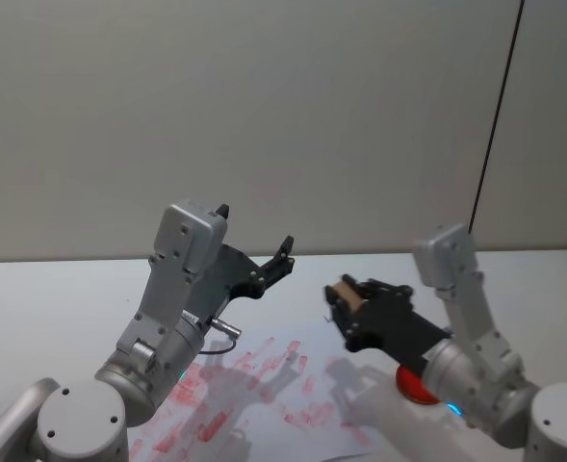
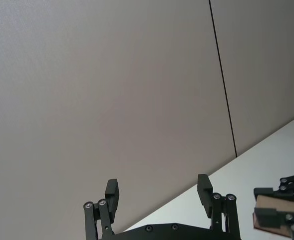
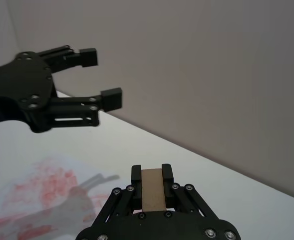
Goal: Use the one hand to pick up the stamp and affix it onto the A4 paper.
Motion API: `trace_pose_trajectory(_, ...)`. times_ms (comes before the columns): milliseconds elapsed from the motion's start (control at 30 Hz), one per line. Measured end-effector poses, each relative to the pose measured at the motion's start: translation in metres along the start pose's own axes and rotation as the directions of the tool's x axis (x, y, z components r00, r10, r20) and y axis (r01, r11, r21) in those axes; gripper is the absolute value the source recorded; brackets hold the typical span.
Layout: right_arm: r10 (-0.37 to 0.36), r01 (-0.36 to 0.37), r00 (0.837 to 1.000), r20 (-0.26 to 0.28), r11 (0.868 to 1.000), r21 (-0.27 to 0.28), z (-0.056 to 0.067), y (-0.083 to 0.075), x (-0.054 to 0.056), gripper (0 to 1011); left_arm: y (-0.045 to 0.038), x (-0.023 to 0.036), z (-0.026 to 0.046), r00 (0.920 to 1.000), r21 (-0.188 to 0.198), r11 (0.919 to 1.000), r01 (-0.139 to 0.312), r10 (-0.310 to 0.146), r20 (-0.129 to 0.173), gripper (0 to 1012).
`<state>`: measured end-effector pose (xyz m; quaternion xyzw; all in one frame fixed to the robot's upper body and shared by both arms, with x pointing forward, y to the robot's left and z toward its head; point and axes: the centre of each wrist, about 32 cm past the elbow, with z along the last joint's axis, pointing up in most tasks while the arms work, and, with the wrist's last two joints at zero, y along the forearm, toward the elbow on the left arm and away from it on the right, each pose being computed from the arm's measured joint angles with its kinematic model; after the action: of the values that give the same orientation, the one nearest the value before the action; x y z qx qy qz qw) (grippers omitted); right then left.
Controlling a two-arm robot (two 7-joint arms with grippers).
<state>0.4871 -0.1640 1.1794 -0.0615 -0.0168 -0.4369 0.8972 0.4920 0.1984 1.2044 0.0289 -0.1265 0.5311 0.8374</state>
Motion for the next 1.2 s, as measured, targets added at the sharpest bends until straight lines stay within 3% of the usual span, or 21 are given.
trace_pose_trajectory(167,0.062,-0.062,0.998,-0.014,0.998,-0.014,0.004,0.008,-0.007,218,0.0000,0.0000,0.0000,1.0000,0.000,1.0000,0.000,0.000,0.000,1002)
trace_pose_trajectory(467,0.159,-0.161,0.987,-0.024,0.979,-0.122,-0.005,0.023,-0.020,217,0.0000,0.0000,0.0000,1.0000,0.000,1.0000,0.000,0.000,0.000,1001)
trace_pose_trajectory(833,0.204,-0.206,0.978,-0.033,0.947,-0.244,-0.028,0.039,-0.031,218,0.0000,0.0000,0.0000,1.0000,0.000,1.0000,0.000,0.000,0.000,1001)
trace_pose_trajectory(1200,0.208,-0.211,0.977,-0.043,0.934,-0.289,-0.040,0.050,-0.037,218,0.0000,0.0000,0.0000,1.0000,0.000,1.0000,0.000,0.000,0.000,1001)
